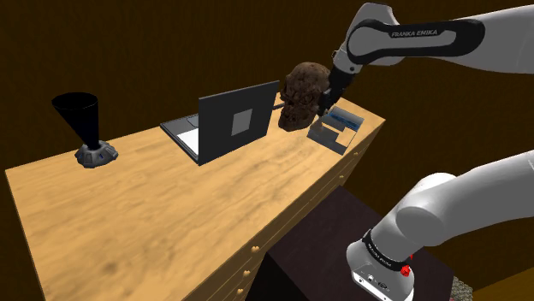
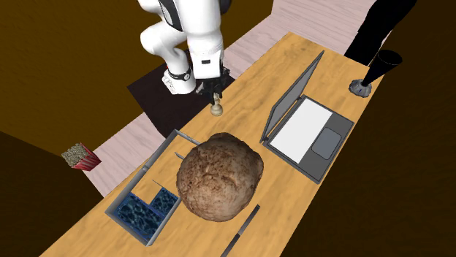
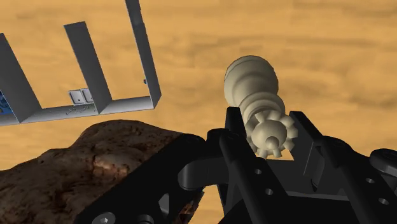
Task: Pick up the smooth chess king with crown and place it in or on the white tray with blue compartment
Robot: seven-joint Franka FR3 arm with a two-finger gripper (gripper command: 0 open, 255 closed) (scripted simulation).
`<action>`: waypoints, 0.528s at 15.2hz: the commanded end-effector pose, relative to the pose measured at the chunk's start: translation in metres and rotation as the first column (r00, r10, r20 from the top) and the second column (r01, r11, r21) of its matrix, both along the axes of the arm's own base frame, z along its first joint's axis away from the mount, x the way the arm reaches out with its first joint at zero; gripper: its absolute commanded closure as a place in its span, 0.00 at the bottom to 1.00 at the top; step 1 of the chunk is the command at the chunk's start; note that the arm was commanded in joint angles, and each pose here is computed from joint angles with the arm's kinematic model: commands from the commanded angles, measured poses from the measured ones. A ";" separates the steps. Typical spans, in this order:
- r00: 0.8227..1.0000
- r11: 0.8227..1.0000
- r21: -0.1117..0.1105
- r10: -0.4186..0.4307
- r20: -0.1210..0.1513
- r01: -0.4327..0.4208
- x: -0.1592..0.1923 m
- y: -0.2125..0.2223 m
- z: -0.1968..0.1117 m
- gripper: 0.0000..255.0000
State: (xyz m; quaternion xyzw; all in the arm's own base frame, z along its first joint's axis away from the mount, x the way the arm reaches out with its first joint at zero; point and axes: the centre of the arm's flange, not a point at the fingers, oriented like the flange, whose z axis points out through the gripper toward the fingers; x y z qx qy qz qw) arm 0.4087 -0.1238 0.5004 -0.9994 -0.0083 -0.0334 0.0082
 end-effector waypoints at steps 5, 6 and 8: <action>1.000 1.000 -0.001 0.002 0.000 -0.002 0.007 -0.076 0.005 1.00; 1.000 1.000 -0.001 0.002 0.000 -0.002 0.008 -0.089 0.006 1.00; 1.000 1.000 -0.001 0.002 0.000 -0.002 0.010 -0.116 0.008 1.00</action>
